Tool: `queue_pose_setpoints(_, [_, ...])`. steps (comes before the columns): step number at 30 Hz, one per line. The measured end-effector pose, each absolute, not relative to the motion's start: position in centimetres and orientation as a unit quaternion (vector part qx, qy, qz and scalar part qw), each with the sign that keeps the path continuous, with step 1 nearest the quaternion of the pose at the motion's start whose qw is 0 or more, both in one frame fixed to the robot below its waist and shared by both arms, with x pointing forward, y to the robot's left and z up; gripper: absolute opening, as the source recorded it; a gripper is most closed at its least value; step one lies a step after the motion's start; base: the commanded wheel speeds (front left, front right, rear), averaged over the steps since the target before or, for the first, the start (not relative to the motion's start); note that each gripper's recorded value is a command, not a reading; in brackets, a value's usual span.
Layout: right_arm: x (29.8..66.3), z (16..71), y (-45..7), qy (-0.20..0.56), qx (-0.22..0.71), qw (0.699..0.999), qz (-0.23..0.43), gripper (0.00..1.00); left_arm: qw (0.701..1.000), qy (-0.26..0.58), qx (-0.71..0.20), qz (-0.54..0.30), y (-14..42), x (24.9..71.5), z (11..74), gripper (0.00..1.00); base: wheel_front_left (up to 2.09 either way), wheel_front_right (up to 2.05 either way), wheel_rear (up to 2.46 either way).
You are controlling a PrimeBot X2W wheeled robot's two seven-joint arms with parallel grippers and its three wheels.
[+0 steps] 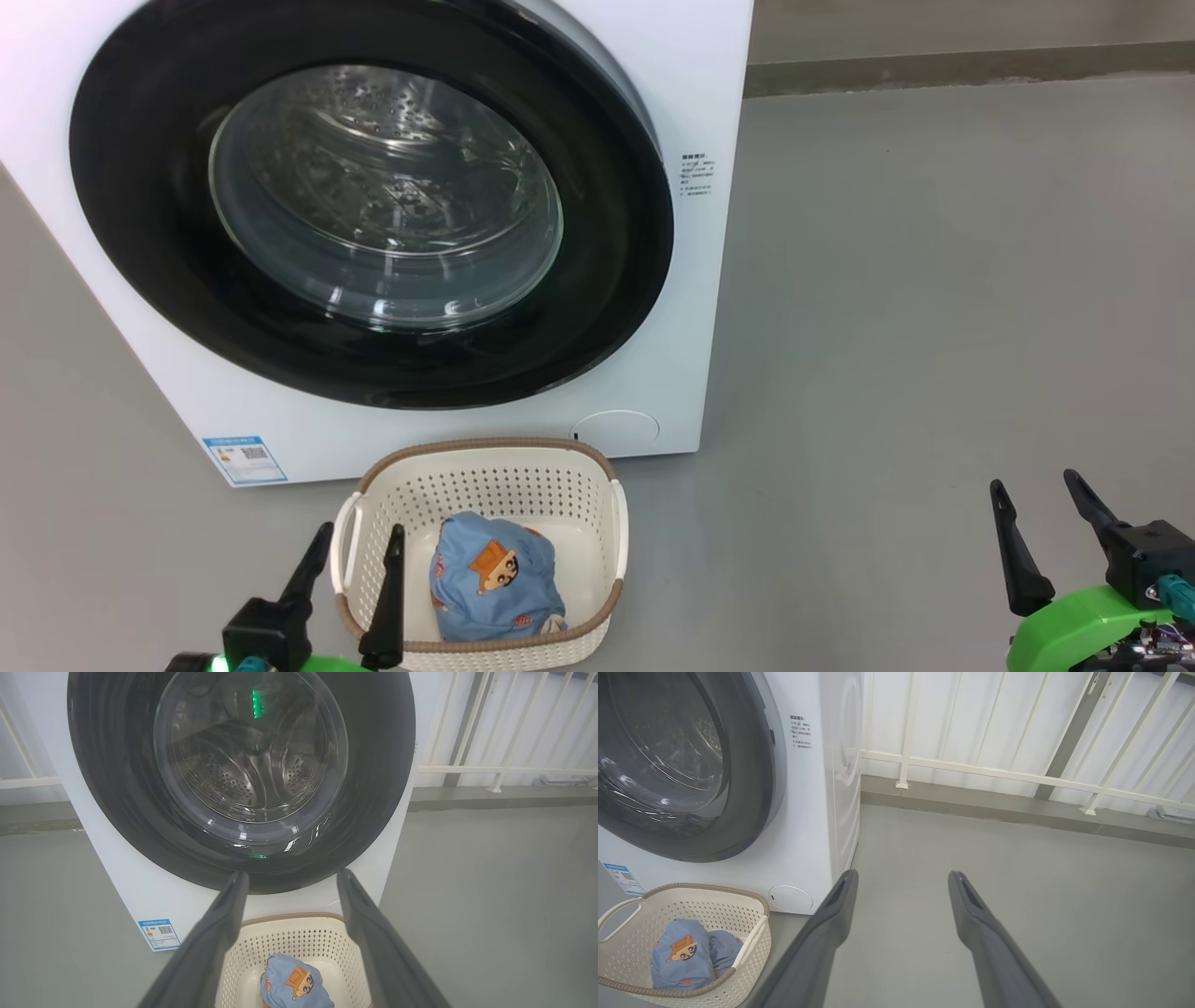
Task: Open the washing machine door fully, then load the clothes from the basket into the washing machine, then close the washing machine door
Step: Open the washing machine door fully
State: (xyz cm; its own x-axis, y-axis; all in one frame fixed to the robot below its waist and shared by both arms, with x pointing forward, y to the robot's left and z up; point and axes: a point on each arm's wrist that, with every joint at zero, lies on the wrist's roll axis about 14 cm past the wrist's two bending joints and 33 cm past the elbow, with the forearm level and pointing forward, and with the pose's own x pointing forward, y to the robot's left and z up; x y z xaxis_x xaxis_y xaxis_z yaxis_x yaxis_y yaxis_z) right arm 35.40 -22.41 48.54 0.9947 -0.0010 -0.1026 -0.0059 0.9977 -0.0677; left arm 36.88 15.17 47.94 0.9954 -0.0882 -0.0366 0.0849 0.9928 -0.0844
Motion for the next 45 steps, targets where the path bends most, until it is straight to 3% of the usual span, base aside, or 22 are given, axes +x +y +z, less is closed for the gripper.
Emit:
queue_pose_setpoints(18, [36.2,48.0,-22.3,0.056,-0.017,0.998,-0.001,1.0,0.998,0.034,-0.042,-0.035,15.6,37.0,47.0,1.0,0.0,0.0,0.0])
queue_pose_setpoints(23, [37.9,48.8,-22.7,0.039,0.047,0.998,-0.017,1.0,0.998,0.029,-0.044,-0.032,15.8,38.0,47.3,1.0,0.0,0.0,0.0])
queue_pose_setpoints(27, [40.5,49.5,-23.2,0.02,0.174,0.984,-0.034,1.0,0.998,0.032,-0.046,-0.03,15.8,38.9,47.0,1.0,0.0,0.0,0.0])
queue_pose_setpoints(28, [41.1,49.8,-23.2,0.015,0.196,0.98,-0.035,0.47,0.998,0.033,-0.047,-0.03,15.7,39.1,46.9,1.0,0.0,0.0,0.0])
queue_pose_setpoints(29, [41.7,50.1,-23.3,0.01,0.216,0.976,-0.037,0.02,0.998,0.035,-0.048,-0.03,15.6,39.3,46.8,1.0,0.0,0.0,0.0])
queue_pose_setpoints(35, [45.9,50.9,-23.6,-0.003,0.355,0.934,-0.04,0.0,0.998,0.033,-0.045,-0.041,15.0,41.3,46.6,1.0,0.0,0.0,0.0])
queue_pose_setpoints(45, [52.1,49.8,-21.0,0.063,0.589,0.806,0.005,0.0,0.997,0.04,-0.047,-0.048,14.3,43.4,45.7,1.0,0.0,0.0,0.0])
